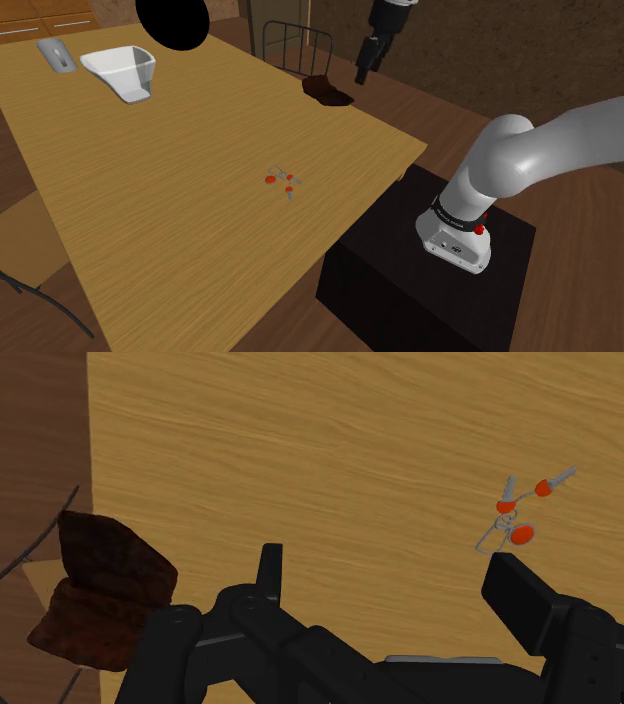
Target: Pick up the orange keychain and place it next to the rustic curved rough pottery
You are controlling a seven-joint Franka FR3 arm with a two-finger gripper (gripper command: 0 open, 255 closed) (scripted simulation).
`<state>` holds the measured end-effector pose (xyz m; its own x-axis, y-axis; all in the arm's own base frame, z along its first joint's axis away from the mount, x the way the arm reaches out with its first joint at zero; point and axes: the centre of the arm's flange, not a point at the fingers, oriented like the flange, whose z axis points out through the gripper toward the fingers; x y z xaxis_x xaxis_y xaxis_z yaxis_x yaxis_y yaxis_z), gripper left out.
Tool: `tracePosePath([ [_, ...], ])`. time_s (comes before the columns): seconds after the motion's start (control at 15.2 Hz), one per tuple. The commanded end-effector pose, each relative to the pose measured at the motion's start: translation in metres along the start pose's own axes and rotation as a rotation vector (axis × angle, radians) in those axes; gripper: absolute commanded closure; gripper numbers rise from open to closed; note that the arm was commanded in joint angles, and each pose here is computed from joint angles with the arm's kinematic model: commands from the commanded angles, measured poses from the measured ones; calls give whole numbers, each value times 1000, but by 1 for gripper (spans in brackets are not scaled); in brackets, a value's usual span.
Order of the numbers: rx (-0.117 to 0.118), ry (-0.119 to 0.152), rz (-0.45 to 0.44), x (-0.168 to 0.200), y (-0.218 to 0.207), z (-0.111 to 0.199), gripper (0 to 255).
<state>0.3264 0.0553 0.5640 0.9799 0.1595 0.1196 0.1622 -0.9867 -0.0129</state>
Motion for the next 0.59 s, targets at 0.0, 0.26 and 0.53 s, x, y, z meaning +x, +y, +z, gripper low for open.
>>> tracePosePath([
  [0.0, 4, -3, -13, 10, -19, 18, 0],
  [0.26, 11, -14, -41, 25, -54, 55, 0],
  [0.53, 17, -25, -69, 39, -89, 91, 0],
])
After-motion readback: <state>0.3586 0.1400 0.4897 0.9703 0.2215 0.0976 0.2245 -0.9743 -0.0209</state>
